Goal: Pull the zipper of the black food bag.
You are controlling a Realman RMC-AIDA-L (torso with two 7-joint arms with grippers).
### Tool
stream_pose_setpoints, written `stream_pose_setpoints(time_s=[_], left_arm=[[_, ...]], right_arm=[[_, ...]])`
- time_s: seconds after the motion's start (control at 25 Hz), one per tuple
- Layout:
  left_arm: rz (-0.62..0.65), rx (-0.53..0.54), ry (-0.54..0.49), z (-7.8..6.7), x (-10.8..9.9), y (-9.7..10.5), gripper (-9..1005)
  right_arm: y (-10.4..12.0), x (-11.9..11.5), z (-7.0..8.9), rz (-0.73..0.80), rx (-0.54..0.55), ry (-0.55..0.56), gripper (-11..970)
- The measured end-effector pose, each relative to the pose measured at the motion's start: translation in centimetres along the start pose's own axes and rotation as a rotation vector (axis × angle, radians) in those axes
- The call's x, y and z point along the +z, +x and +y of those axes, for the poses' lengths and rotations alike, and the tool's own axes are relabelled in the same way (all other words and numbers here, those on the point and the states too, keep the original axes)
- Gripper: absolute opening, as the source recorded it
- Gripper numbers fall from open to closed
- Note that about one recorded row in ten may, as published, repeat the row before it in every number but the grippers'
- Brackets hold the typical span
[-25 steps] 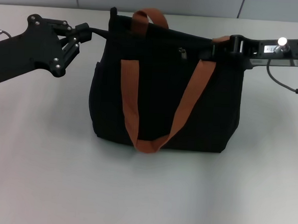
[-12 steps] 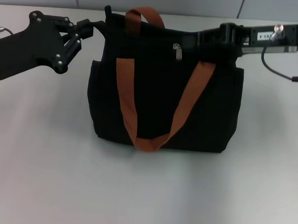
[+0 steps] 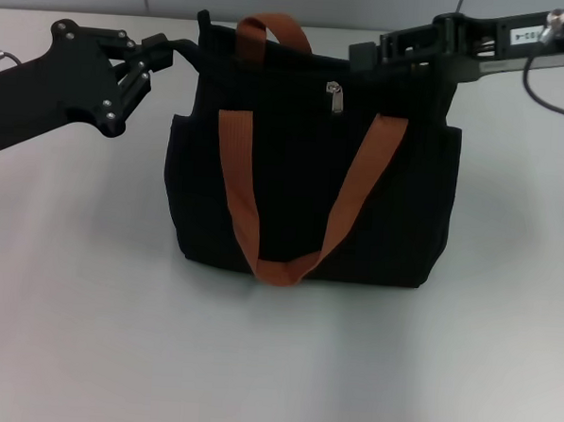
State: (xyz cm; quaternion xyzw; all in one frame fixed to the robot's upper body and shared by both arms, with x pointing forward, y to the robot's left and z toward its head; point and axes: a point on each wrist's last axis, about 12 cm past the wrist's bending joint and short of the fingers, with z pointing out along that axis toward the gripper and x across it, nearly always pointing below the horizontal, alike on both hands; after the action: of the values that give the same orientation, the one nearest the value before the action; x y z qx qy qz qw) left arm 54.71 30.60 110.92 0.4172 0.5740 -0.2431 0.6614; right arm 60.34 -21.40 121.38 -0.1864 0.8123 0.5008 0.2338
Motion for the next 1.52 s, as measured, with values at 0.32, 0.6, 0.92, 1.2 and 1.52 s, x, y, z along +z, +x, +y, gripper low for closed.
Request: stream_pose_setpoints(time_s=[0.32,0.6,0.92,1.2,1.52], left_arm=[[-0.002,-0.013,-0.008,0.1,-0.1,0.0,31],[-0.005,-0.016,-0.007,0.0,0.1,0.0,31],[-0.014,-0.034,0.002,0.2,0.7,-0.3,31],[-0.019,-0.031,0.007,0.4,1.0,-0.5,31],[-0.018,-0.03,0.004,0.4,1.1,-0.5,31]], right_arm=[[-0.9,-0.2,0.7,0.083,-0.021,0.119,360],[-1.6,1.1,0.8,0.1,-0.04,0.155,376],[-1.8,3.8,0.7,0.133,-0.054,0.17,376],[-1.8,5.2,1.1,0.129,-0.066,0.163,376],[-1.8,5.5,1.5,0.101,-0.056,0.127,376]])
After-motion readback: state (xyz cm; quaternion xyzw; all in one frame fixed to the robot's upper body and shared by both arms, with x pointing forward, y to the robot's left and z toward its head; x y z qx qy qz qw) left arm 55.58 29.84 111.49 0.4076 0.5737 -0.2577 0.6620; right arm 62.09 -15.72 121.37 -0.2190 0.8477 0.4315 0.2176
